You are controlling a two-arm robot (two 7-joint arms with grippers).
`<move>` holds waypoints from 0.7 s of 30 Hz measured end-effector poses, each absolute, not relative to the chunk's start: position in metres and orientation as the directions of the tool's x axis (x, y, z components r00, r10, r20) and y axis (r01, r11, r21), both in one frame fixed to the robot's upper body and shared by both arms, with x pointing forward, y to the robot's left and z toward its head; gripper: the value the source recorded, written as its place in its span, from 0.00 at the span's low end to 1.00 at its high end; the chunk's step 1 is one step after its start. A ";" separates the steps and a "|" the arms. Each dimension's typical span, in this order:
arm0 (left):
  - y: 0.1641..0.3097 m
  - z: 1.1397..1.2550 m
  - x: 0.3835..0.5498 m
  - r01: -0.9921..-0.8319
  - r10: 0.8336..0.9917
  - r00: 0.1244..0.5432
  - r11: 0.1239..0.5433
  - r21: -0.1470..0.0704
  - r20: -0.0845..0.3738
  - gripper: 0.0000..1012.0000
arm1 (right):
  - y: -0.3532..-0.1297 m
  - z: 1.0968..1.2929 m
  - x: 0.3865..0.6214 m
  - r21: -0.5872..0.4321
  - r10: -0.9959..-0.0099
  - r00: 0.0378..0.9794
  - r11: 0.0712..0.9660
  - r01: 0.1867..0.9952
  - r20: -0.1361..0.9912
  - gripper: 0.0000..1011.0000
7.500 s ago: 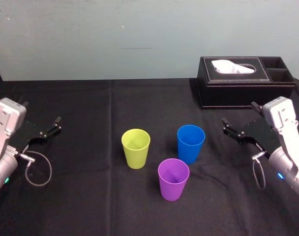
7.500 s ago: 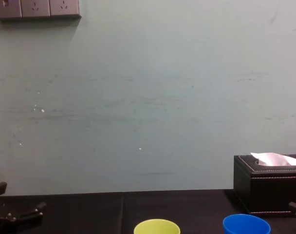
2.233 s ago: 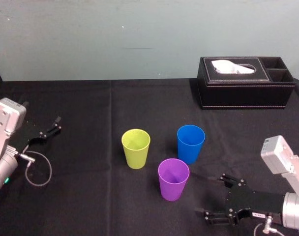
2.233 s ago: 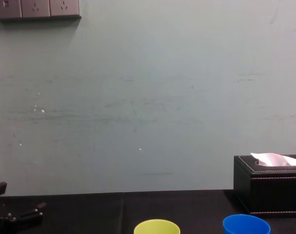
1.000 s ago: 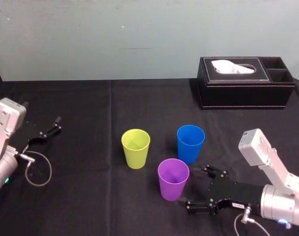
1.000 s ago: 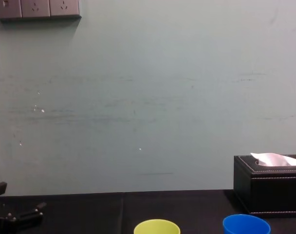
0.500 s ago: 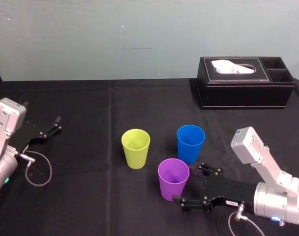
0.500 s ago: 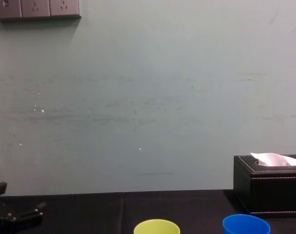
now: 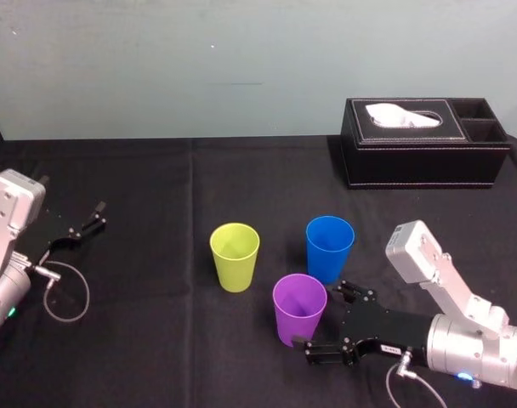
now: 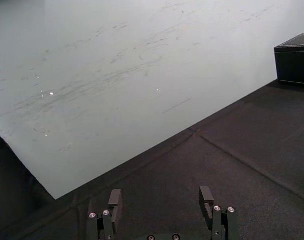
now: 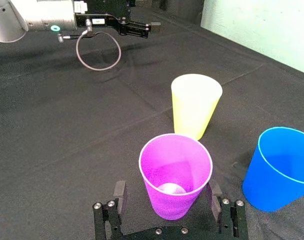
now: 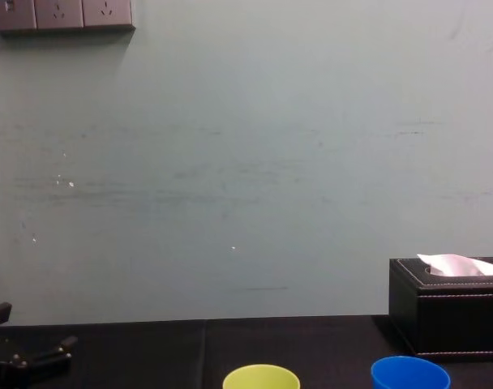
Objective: Stack the three plastic cups sequentially using one hand.
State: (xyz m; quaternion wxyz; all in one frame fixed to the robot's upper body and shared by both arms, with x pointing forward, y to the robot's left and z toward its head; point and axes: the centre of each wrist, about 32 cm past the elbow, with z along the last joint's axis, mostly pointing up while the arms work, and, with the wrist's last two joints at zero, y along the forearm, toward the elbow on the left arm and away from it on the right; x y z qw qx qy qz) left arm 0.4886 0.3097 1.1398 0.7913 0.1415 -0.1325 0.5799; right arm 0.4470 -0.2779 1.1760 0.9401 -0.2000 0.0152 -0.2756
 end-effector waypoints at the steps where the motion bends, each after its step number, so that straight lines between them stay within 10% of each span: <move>1: 0.310 1.140 0.489 -0.955 0.880 0.292 0.287 0.070 0.374 1.00 | -0.277 1.175 0.447 -0.385 -0.525 0.847 0.767 0.513 0.083 0.99; 21: 0.310 1.140 0.489 -0.955 0.880 0.292 0.287 0.070 0.374 1.00 | -0.269 1.170 0.456 -0.381 -0.541 0.836 0.756 0.533 0.096 0.99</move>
